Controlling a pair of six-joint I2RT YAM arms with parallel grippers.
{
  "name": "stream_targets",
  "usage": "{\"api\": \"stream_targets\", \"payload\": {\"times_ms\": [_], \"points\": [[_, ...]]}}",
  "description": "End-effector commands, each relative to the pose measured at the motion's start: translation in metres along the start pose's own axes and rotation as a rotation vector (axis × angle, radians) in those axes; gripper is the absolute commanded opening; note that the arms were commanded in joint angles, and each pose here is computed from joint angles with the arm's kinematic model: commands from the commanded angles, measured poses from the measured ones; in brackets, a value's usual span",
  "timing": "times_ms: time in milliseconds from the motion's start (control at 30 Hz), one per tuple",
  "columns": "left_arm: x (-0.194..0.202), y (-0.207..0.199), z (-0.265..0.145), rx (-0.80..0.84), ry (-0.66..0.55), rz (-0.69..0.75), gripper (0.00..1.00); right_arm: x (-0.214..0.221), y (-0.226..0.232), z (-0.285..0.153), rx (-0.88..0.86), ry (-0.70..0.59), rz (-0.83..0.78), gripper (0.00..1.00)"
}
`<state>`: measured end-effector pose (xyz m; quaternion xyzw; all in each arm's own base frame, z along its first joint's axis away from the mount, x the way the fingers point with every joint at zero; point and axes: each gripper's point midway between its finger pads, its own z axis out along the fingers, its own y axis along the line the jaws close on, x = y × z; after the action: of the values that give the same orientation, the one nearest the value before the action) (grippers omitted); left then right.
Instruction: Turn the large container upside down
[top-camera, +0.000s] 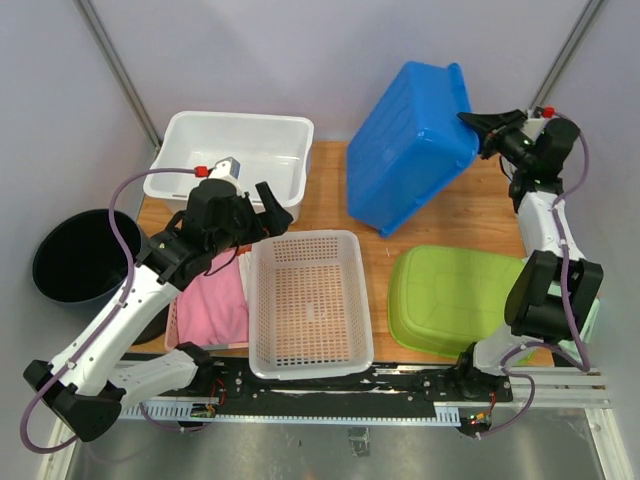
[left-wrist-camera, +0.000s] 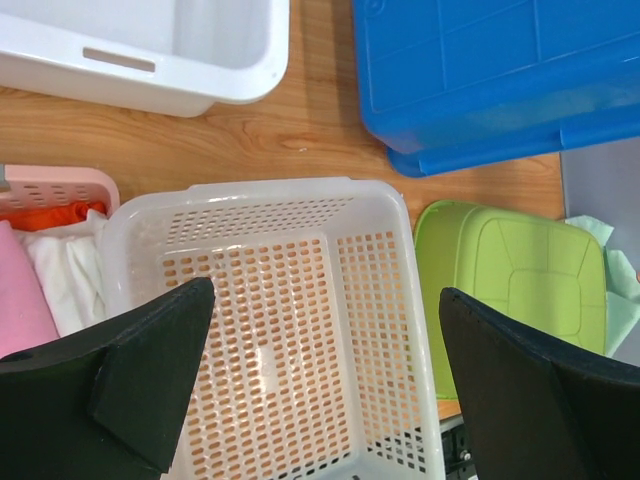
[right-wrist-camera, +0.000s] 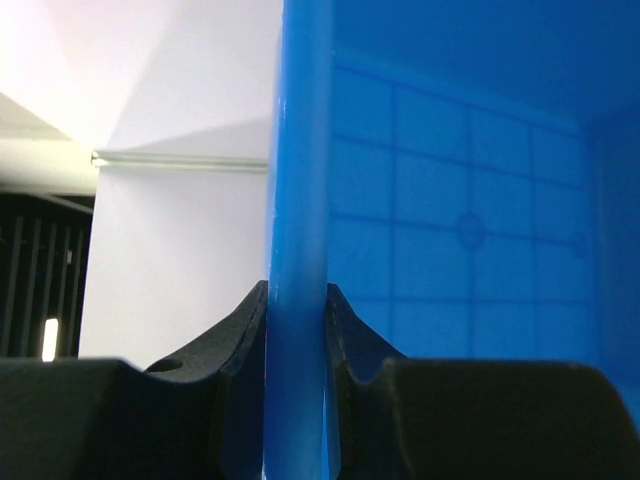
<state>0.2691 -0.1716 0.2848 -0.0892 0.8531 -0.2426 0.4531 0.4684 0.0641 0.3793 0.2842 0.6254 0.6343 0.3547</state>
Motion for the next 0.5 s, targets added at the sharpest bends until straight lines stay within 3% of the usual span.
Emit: {"api": "stream_targets", "payload": {"times_ms": [0, 100, 200, 467], "points": [[-0.003, -0.010, 0.008, 0.043, -0.001, -0.007, 0.99, -0.019, -0.035, -0.052, 0.051, 0.035, -0.037, 0.21], [-0.001, -0.017, 0.016, 0.065, 0.020, -0.007, 0.99, -0.045, -0.073, -0.086, 0.182, -0.040, -0.034, 0.46], [0.000, -0.023, 0.021, 0.081, 0.035, -0.010, 0.99, -0.068, -0.107, -0.118, 0.370, -0.124, -0.083, 0.62], [0.004, -0.026, 0.026, 0.097, 0.051, -0.016, 0.99, -0.100, -0.146, -0.184, 0.902, -0.250, -0.275, 0.72]]}}
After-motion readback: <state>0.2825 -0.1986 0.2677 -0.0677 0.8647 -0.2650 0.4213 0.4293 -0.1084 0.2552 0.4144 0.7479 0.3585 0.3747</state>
